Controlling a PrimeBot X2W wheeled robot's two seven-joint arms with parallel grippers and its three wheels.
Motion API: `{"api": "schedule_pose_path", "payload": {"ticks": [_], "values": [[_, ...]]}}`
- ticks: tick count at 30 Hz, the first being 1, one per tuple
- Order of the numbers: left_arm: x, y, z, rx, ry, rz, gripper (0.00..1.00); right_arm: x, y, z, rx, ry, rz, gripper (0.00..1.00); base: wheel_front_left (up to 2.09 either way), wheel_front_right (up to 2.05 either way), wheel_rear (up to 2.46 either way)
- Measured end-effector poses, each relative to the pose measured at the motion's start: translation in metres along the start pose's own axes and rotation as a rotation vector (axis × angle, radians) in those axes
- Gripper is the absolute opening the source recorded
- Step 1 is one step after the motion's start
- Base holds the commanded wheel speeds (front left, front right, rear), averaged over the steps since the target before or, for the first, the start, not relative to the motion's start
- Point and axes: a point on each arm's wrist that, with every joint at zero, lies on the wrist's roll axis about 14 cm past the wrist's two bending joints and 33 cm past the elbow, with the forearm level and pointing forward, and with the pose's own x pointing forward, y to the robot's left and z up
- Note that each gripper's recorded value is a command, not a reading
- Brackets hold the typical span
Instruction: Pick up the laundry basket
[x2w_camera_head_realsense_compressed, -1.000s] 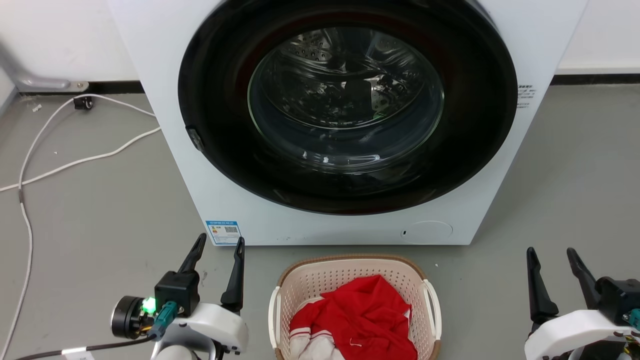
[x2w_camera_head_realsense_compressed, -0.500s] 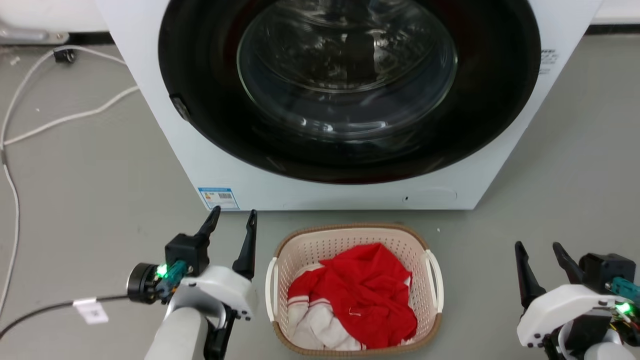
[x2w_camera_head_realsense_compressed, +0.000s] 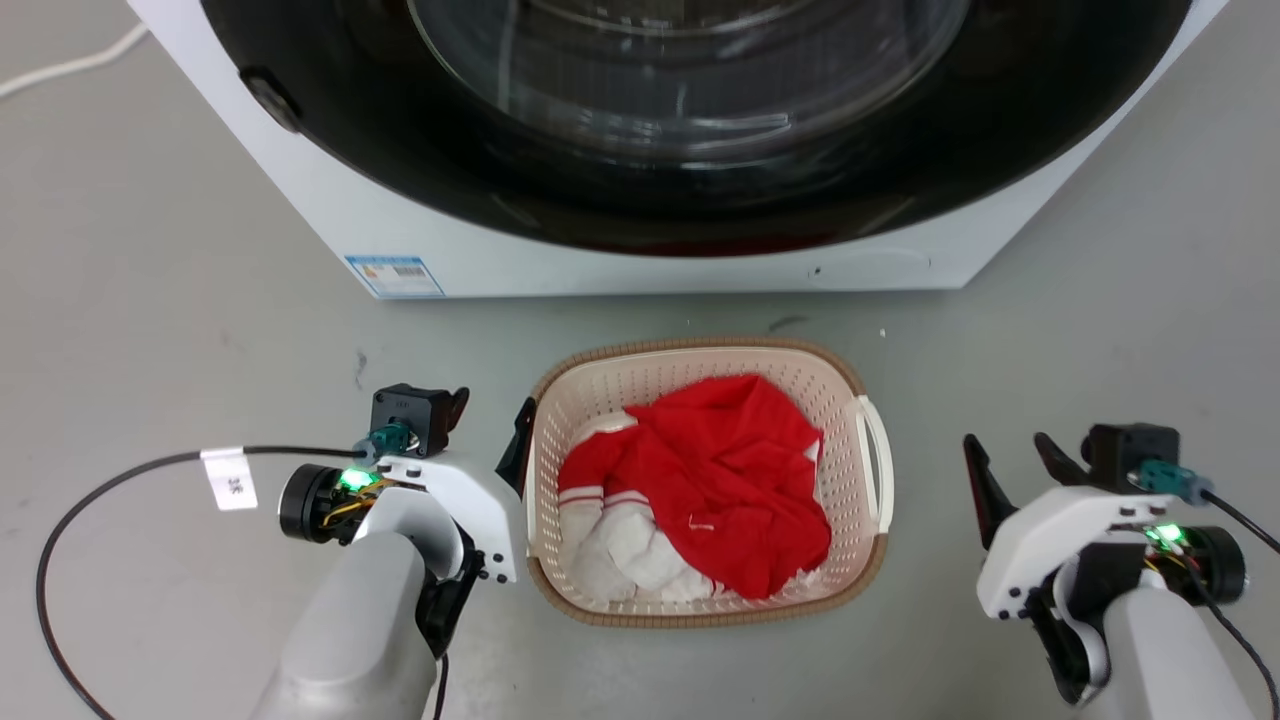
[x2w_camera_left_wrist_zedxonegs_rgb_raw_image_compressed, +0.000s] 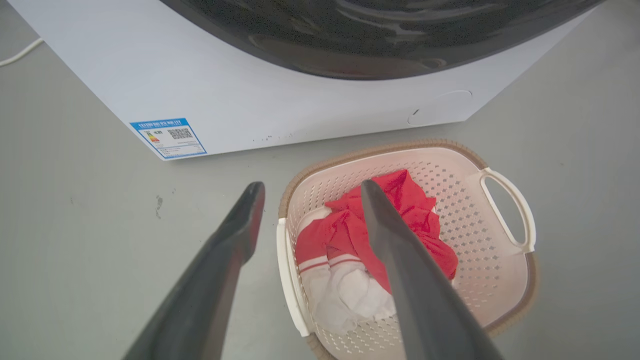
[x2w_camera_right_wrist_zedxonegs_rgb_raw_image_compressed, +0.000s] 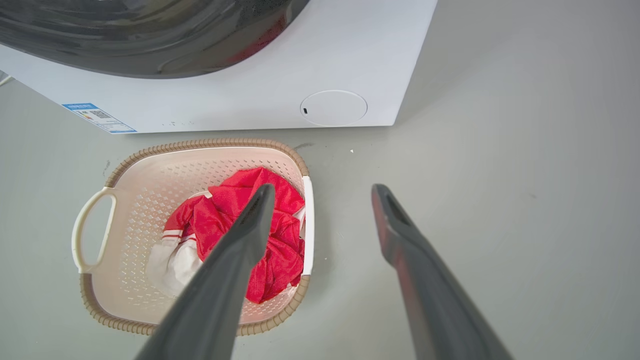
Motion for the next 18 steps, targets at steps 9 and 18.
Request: {"api": "schedule_pose_path", "payload": {"ticks": [9,18], "values": [[0.028,-0.006,-0.069,-0.043,0.272,-0.054,1.0,0.039,0.005,-0.055,0.031,0.212,0.017,1.0,0.0,0.0,0.0],[0.043,0.011,-0.118,-0.082,0.47,-0.056,1.0,0.066,0.011,-0.092,0.031,0.357,0.043,1.0,0.0,0.0,0.0]]}}
